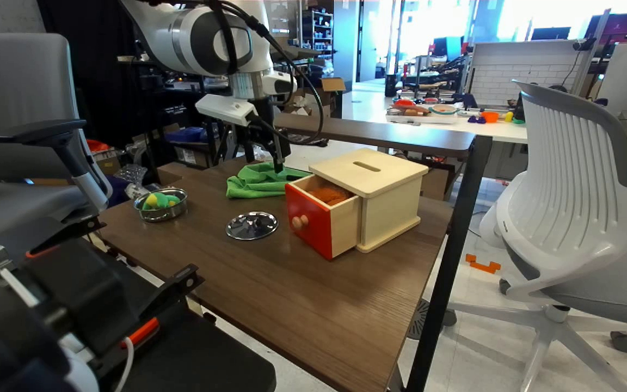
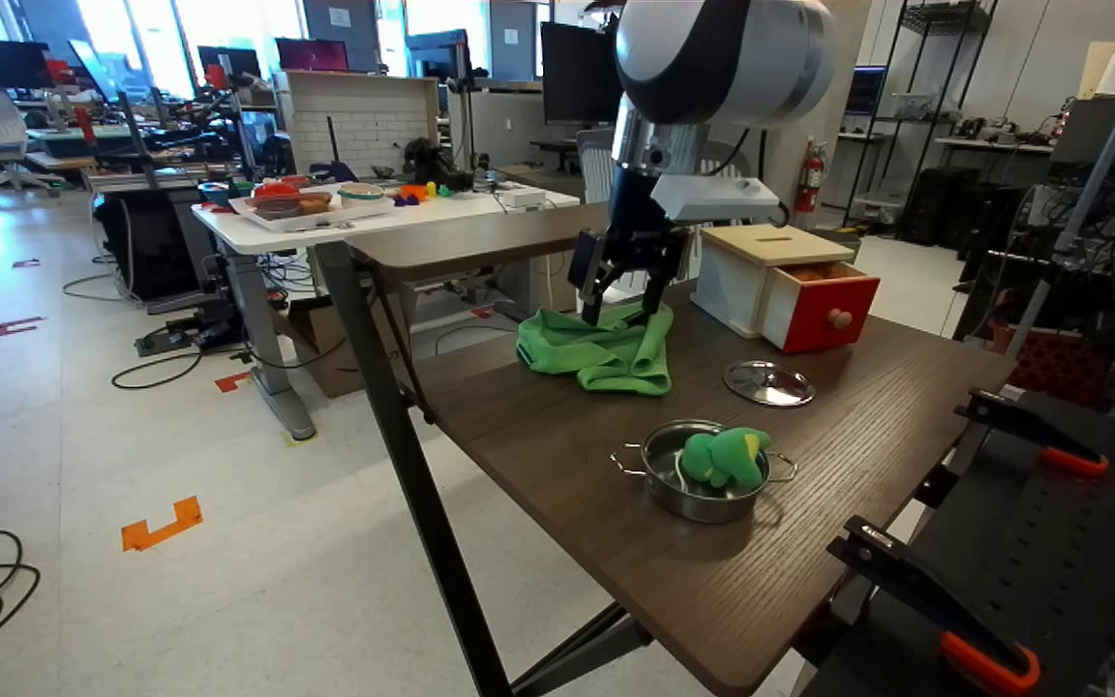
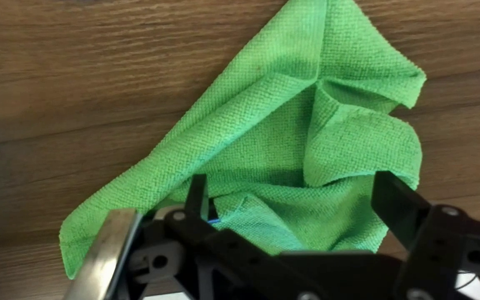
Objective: Move the green towel forward
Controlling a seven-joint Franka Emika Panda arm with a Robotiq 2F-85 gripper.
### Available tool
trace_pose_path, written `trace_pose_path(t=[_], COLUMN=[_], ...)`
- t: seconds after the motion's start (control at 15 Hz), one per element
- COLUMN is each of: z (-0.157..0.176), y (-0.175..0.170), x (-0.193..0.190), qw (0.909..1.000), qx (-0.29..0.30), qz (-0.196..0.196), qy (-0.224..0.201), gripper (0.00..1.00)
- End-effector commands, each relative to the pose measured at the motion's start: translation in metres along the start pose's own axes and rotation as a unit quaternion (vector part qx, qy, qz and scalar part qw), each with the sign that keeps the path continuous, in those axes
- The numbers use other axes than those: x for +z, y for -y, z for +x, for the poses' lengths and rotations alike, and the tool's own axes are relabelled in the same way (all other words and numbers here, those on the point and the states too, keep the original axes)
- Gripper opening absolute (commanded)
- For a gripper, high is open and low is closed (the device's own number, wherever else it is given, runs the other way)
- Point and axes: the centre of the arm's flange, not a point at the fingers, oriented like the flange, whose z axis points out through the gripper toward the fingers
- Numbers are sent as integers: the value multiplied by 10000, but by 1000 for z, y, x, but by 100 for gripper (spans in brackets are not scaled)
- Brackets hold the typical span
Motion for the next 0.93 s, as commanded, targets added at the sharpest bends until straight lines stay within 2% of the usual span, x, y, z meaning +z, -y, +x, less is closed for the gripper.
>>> trace_pose_path(t=[0.0, 0.47, 0.87], z=[18, 21, 1], y=[11, 18, 28], x=[18, 50, 66], qw=[9999, 9995, 9981], qx=[-98, -229, -446], qz=[-82, -128, -246], qy=[48, 181, 335], gripper=[100, 100, 100])
